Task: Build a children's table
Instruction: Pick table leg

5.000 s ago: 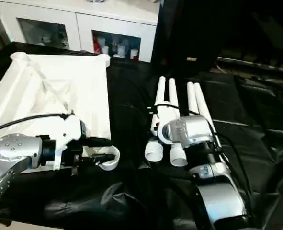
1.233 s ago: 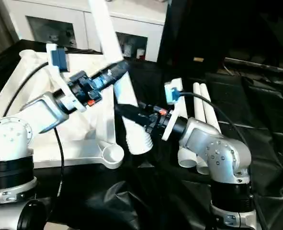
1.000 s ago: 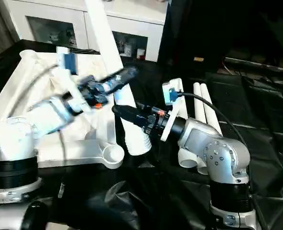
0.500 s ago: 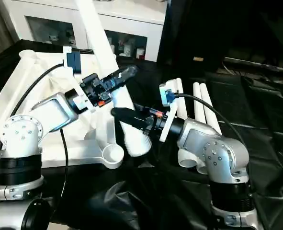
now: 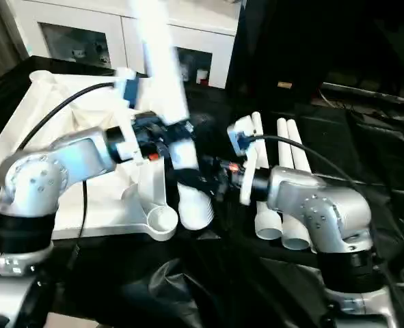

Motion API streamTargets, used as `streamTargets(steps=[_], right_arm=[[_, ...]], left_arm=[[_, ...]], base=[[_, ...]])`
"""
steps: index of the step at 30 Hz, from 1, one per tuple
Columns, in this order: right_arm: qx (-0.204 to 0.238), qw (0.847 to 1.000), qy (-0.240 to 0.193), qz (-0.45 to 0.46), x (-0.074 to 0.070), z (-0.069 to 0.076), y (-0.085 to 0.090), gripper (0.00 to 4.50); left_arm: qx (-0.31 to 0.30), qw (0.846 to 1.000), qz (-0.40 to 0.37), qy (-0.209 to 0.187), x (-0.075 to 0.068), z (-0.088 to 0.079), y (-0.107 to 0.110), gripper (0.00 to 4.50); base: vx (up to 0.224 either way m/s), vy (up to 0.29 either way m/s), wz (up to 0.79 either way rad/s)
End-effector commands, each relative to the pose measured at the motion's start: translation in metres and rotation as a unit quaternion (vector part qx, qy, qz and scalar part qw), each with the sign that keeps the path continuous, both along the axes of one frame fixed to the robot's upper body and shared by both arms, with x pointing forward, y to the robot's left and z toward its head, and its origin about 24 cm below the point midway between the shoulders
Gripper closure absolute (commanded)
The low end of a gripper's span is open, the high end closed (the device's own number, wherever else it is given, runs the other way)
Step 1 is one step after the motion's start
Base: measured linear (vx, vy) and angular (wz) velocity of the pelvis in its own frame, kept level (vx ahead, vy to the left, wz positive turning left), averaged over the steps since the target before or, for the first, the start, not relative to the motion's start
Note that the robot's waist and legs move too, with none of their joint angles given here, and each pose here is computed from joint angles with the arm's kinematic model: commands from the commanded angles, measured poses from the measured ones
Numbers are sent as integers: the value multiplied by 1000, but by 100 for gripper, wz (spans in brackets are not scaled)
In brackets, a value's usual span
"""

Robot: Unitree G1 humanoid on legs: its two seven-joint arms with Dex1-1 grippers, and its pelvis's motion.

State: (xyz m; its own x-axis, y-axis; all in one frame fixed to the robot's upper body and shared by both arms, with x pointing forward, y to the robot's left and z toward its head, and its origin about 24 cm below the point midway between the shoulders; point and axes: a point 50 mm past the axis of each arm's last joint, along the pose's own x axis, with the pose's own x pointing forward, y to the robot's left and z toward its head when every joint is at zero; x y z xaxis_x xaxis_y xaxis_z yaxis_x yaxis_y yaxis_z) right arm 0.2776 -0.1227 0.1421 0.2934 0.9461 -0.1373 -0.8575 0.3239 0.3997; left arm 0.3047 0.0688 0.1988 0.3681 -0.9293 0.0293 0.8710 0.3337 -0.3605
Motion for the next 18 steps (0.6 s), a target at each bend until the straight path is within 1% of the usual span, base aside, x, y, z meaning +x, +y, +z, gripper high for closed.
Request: streamTargets(steps=[1,5,11,12,14,15,17,18], right_arm=[[-14,1000,-17,13,1,7,0,141],[-32,999,-23,33,1,8,0,141],[-55,997,-23,50,-1,2,3,141],[-58,997,-22,52,-2,1,3,175],[-60,996,-22,54,-2,0,3,175],[-61,996,-22,55,-2,-1,3,182],[-63,996,-21,55,-2,-2,3,212],[-64,996,-21,55,-2,-2,3,219]], left_arm=[[15,1000,-11,-14,1,6,-4,265],[26,999,-20,-23,3,10,-5,265],[35,998,-39,-28,2,10,-7,265],[36,998,-41,-28,2,10,-7,265],[38,998,-44,-27,2,10,-7,265],[36,998,-45,-26,2,10,-7,265],[30,998,-51,-22,2,11,-7,265],[27,998,-53,-21,2,11,-7,265]], base=[[0,0,0],[0,0,0],[0,0,0],[0,0,0],[0,0,0],[0,0,0],[0,0,0],[0,0,0]])
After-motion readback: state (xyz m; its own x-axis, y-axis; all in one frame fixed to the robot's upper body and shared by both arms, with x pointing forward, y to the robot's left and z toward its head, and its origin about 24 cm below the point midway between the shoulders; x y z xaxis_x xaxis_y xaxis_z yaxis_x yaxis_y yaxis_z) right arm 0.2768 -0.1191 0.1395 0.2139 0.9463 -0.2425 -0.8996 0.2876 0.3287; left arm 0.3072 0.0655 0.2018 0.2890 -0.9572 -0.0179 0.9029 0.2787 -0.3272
